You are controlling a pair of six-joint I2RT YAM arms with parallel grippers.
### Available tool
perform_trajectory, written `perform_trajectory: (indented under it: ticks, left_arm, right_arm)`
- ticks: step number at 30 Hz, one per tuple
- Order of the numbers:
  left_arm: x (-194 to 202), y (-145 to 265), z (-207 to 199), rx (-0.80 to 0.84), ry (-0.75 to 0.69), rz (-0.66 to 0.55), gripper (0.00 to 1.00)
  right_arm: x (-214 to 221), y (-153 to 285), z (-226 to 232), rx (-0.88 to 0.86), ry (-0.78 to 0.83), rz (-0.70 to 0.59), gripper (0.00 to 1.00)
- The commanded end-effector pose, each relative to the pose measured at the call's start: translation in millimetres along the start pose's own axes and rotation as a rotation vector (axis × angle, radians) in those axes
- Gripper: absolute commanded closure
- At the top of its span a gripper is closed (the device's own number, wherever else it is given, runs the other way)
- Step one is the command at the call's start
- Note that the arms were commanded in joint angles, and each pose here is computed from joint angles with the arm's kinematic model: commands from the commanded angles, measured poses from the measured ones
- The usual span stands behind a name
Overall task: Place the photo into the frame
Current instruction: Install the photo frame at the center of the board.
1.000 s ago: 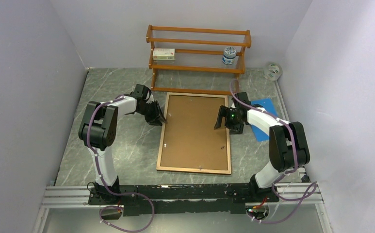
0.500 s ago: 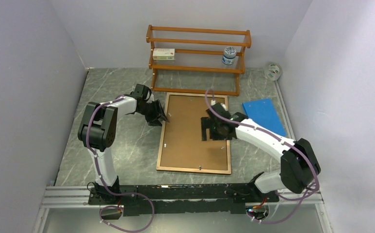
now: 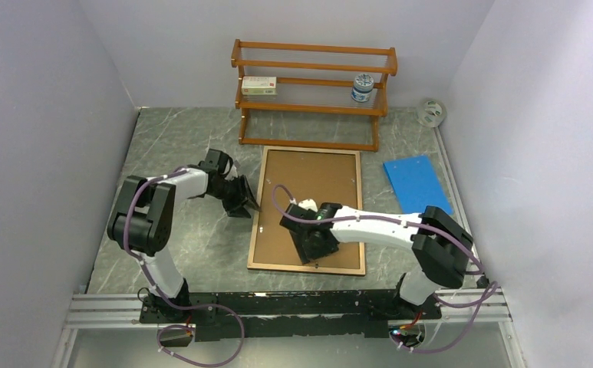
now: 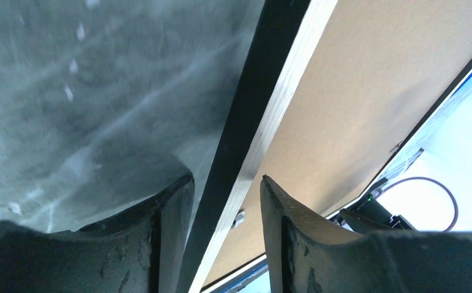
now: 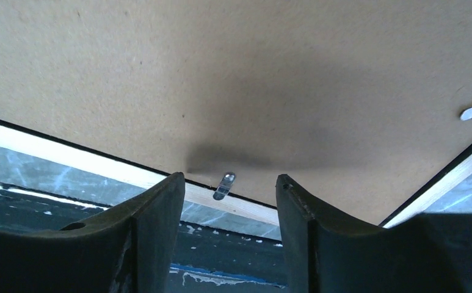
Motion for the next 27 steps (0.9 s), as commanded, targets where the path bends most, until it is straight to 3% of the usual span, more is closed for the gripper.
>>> perform_trajectory:
  ticks: [1, 8, 16, 27]
  left_arm:
    - [33, -6, 12, -0.054, 0.037, 0.081, 0.5]
    - [41, -12, 17, -0.086, 0.027, 0.1, 0.54]
    - [46, -20, 13, -0.05, -0.005, 0.115, 0.47]
    - [55, -27, 30, -0.181, 0.017, 0.159, 0.6]
  right_arm:
    - [8, 6, 4, 0.044, 0.028, -0.011, 0.42]
    - [21, 2, -4, 0.088, 0.063, 0.001, 0.49]
    - [12, 4, 2, 0.077, 0.036, -0.062, 0.49]
    - [17, -5, -5, 0.13, 0.034, -0.048, 0.53]
Point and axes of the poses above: each gripper's point midway between its finger pads, its own y axis back along the fingers, its own z axis along the line the jaws close on, x = y × z, the point moved 6 cm from there along y, back along the fingers, and after that the axes turned 14 degrees about -y, right-handed, at the moved point
